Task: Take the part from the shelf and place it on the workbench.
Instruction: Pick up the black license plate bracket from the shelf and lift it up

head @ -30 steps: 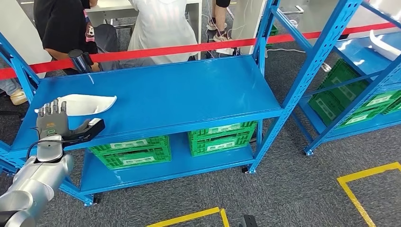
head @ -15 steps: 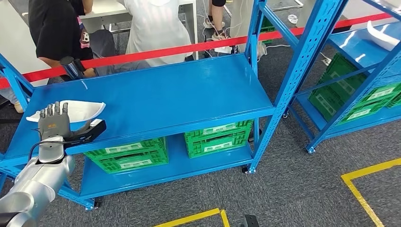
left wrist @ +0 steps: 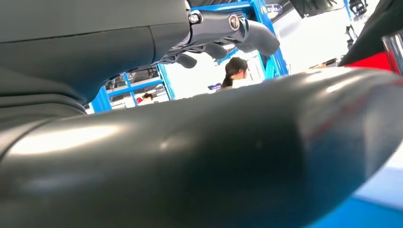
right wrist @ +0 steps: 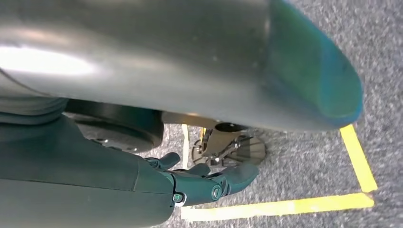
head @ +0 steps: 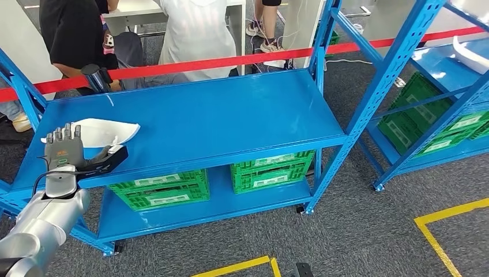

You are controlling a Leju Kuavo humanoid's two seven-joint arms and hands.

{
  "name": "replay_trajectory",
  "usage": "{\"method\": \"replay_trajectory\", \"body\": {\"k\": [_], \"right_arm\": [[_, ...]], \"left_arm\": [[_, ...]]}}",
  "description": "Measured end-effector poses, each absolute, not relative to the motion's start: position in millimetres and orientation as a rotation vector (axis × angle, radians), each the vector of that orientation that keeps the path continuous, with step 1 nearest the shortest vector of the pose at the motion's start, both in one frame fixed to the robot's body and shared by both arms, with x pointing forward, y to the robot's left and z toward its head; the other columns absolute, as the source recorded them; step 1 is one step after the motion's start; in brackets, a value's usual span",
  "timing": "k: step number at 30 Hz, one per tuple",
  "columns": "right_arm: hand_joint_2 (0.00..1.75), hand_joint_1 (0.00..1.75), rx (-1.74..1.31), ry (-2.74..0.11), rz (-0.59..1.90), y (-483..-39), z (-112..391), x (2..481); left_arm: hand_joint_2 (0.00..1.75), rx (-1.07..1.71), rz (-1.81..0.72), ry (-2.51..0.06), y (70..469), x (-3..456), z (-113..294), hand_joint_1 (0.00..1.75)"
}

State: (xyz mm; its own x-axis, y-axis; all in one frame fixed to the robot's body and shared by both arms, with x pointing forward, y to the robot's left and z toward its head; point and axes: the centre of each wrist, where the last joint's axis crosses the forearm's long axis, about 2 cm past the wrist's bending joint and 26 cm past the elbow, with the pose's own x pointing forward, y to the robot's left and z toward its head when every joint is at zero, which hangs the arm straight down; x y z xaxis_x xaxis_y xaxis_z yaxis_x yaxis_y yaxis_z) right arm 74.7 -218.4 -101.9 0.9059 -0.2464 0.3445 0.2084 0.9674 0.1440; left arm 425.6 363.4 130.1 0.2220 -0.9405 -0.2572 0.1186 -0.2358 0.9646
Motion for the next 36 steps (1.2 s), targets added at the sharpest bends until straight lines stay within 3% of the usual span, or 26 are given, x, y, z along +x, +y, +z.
{"method": "replay_trajectory", "body": {"k": [26,30,36], "right_arm": [[0.00,0.00,0.101,-0.371,-0.239,-219,-102,73],[0.00,0.00,0.101,-0.371,-0.239,-219,-102,73],[0.00,0.00,0.103,-0.379,-0.235,-219,-102,76]], "left_arm": [[0.00,1.446,-1.365,-0.921,349,423,124,0.00],[1.75,1.431,-1.409,-0.953,345,422,122,0.00],[1.75,1.410,-1.543,-1.037,326,422,120,0.00]]}}
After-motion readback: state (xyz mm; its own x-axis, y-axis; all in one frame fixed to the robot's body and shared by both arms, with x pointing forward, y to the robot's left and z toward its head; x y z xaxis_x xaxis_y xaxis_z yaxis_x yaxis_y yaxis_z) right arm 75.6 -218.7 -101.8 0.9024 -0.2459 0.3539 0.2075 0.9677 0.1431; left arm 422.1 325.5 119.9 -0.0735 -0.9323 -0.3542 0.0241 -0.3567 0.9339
